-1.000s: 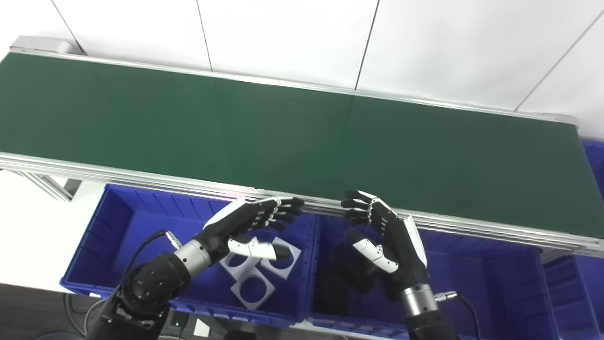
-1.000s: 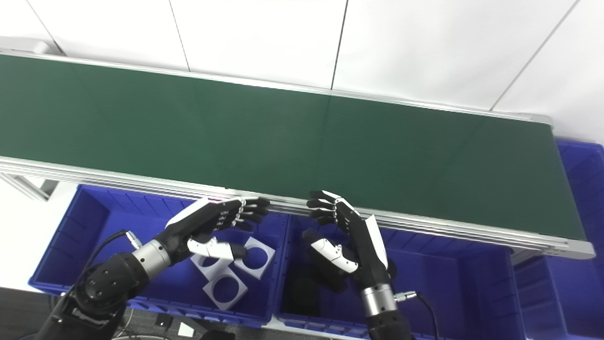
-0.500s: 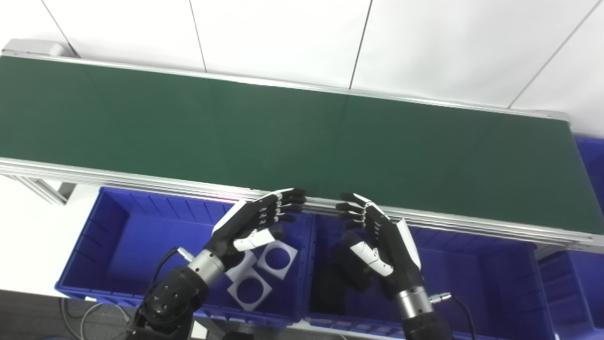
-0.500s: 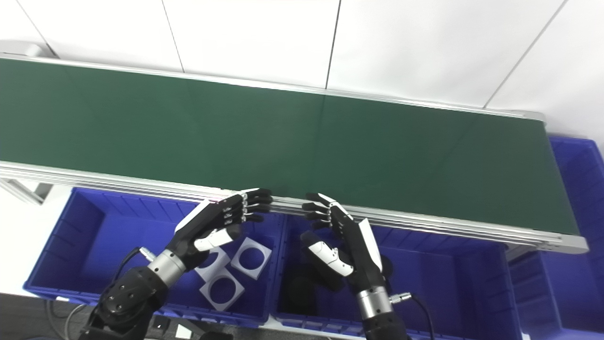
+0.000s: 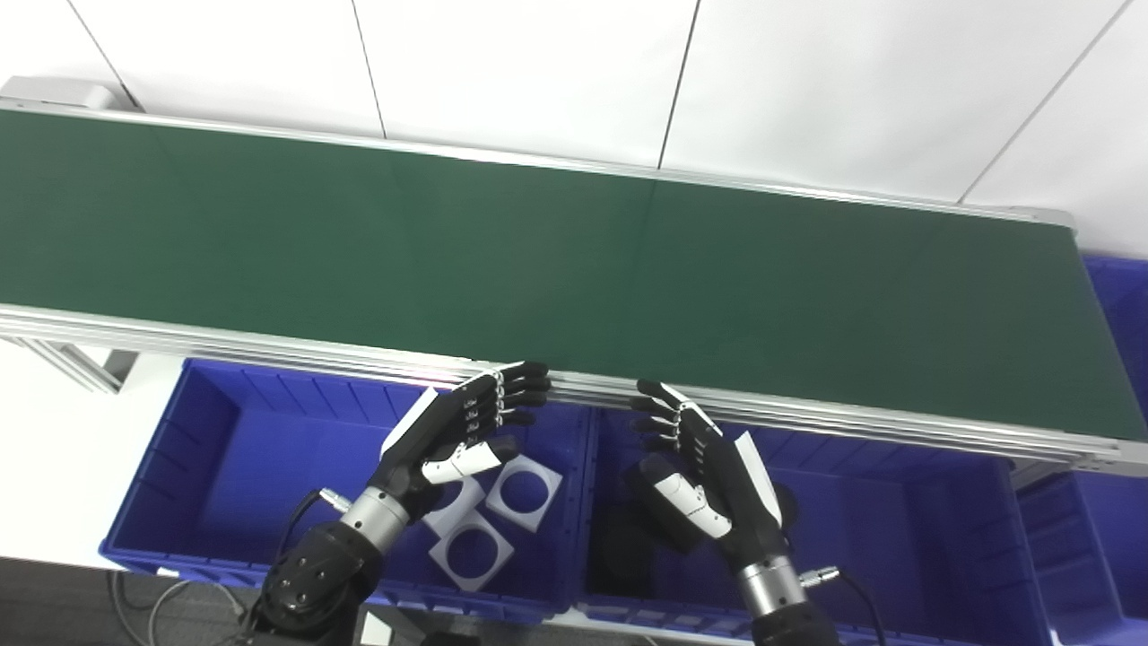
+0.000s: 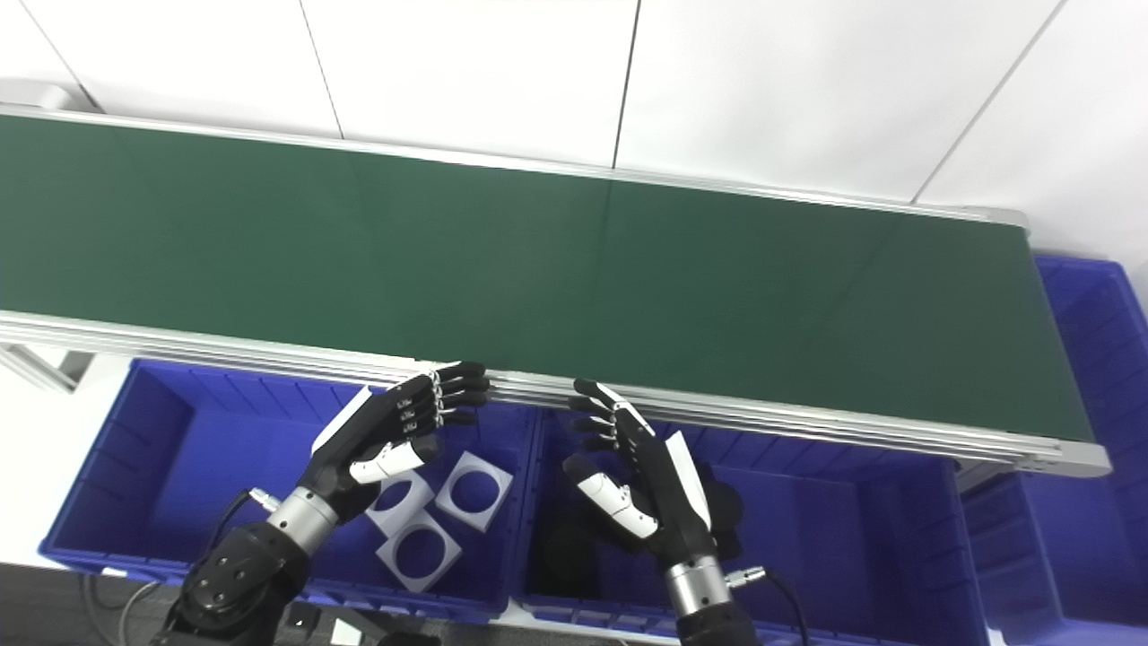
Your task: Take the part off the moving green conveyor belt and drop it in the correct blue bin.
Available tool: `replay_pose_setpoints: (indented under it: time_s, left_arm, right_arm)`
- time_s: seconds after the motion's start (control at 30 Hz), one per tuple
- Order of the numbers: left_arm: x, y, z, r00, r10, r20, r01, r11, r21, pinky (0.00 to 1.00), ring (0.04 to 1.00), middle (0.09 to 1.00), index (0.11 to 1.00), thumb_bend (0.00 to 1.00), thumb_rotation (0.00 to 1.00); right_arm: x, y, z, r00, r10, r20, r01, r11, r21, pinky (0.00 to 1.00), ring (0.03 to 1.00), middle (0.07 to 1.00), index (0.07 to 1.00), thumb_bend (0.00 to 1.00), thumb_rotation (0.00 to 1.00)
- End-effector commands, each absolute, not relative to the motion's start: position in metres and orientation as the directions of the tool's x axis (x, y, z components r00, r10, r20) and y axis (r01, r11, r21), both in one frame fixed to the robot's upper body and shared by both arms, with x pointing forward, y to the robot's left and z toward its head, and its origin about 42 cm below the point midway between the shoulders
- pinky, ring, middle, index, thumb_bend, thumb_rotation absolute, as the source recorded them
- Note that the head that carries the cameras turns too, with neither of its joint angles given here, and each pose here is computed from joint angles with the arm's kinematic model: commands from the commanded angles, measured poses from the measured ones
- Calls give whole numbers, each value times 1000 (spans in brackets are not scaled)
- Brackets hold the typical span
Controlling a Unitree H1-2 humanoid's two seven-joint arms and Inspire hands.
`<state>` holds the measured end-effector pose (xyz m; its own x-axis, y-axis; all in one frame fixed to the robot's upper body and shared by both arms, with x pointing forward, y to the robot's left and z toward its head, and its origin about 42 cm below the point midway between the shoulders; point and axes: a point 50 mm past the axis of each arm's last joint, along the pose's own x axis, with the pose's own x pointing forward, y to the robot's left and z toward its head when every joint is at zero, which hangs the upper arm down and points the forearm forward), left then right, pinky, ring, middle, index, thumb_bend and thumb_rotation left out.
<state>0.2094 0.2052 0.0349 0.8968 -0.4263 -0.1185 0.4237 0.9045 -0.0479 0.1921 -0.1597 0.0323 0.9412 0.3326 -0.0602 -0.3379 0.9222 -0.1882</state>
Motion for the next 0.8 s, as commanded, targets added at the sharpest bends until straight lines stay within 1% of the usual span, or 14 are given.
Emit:
replay_pose_setpoints:
  time_s: [0.0, 0.1, 0.17, 0.2, 0.3, 0.4, 0.57, 0.77]
  left_arm:
    - [216, 207, 44, 908, -415, -50, 414, 910, -32, 763, 798, 811, 820, 966, 585]
    - [216, 210, 45, 909, -413, -48, 412, 911, -33, 773, 810, 818, 820, 946, 576]
    - [216, 212, 46, 910, -412, -44, 411, 911, -32, 775, 813, 821, 820, 911, 560]
    - [216, 213, 47, 910, -412, -43, 411, 911, -33, 775, 813, 821, 820, 908, 559]
    - [216, 215, 49, 908, -416, -38, 416, 909, -30, 796, 822, 823, 823, 849, 536]
    - [215, 216, 50, 908, -418, -36, 417, 908, -32, 796, 818, 823, 821, 825, 514]
    - [215, 217, 49, 909, -416, -34, 415, 909, -32, 785, 813, 824, 824, 817, 498]
    - [215, 217, 49, 911, -410, -30, 409, 912, -36, 781, 814, 822, 820, 807, 478]
  right_arm:
    - [198, -150, 43, 940, 339, 39, -327, 927, -184, 693, 759, 823, 876, 748, 787]
    - [199, -146, 40, 941, 335, 36, -324, 929, -179, 686, 761, 828, 886, 761, 797]
    - [199, -143, 38, 942, 334, 40, -323, 930, -173, 683, 763, 828, 889, 758, 792]
    - [200, -142, 37, 941, 335, 42, -323, 931, -172, 683, 763, 828, 889, 757, 792]
    - [200, -139, 36, 940, 338, 48, -325, 930, -173, 685, 767, 832, 895, 752, 791]
    - [201, -137, 35, 940, 338, 50, -325, 930, -172, 686, 767, 835, 899, 756, 793]
    - [201, -137, 35, 940, 335, 56, -322, 931, -171, 679, 763, 834, 901, 746, 796]
    - [201, -137, 34, 942, 332, 55, -320, 933, -165, 678, 757, 826, 892, 764, 796]
